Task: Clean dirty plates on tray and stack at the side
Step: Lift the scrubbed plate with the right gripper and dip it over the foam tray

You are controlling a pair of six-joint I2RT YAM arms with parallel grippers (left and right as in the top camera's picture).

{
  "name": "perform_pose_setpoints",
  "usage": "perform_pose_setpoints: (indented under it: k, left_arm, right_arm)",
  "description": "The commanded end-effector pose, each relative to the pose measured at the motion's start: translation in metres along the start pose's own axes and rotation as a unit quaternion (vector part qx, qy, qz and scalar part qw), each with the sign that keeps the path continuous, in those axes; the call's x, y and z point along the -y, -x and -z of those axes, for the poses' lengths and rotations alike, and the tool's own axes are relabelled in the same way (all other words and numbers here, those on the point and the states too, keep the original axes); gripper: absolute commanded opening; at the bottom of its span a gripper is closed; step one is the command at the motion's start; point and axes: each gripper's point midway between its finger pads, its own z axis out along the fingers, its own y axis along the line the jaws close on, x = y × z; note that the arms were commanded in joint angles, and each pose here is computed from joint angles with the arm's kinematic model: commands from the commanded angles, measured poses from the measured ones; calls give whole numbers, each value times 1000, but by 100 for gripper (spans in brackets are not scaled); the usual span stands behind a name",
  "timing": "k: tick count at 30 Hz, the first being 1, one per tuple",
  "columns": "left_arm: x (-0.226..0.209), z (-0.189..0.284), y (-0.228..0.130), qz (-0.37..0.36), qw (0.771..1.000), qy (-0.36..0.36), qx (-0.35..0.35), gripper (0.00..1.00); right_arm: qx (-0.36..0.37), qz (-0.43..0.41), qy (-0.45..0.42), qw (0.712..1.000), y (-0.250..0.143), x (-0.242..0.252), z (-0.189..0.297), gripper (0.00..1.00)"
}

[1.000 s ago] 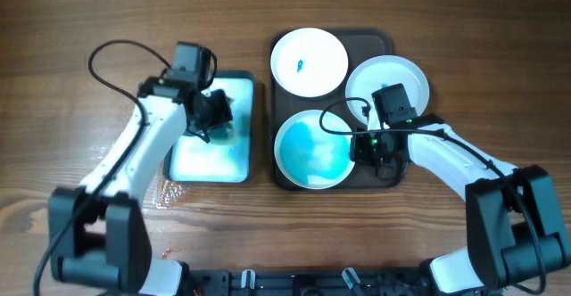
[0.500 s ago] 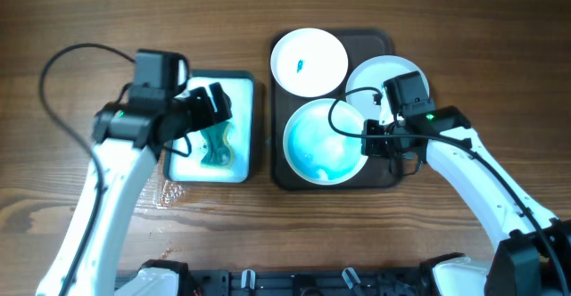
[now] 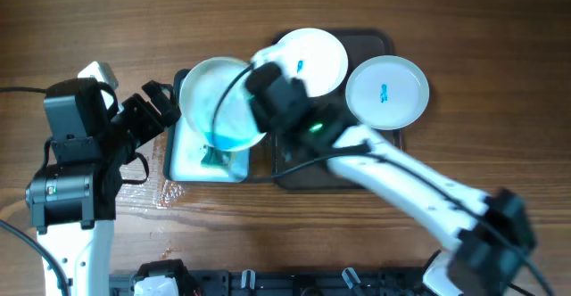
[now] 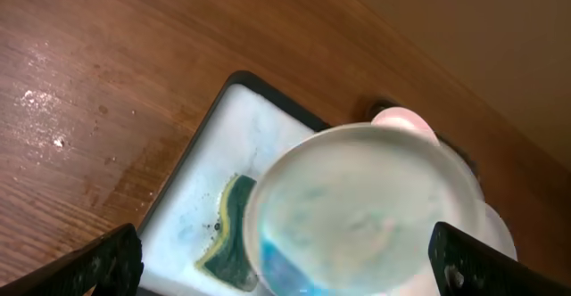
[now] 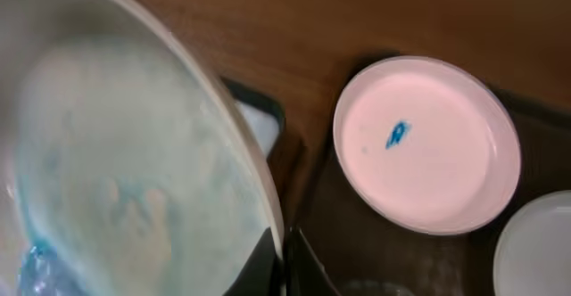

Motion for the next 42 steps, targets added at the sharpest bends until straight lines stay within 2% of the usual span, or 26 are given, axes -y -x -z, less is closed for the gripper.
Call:
perform_pose_setpoints:
  k: [1, 3, 7, 17, 22, 42]
  left_arm:
    - [0, 1, 5, 4, 1000, 1, 6, 100]
    - [0, 1, 5, 4, 1000, 1, 6, 100]
    - [0, 1, 5, 4, 1000, 1, 6, 100]
    - [0, 1, 5, 4, 1000, 1, 6, 100]
    - [0, 1, 5, 4, 1000, 1, 6, 100]
    - [0, 1, 5, 4, 1000, 1, 6, 100]
  right_arm:
    - [71, 105, -138, 982, 19, 2, 8, 4]
    - [115, 145, -197, 963, 35, -2, 29, 4]
    - [154, 216, -230, 936, 55, -19, 52, 4]
    - [175, 284, -256, 907, 78, -23, 64, 4]
    - [189, 289, -267, 900, 89, -23, 70, 4]
    - [189, 288, -267, 900, 89, -23, 70, 4]
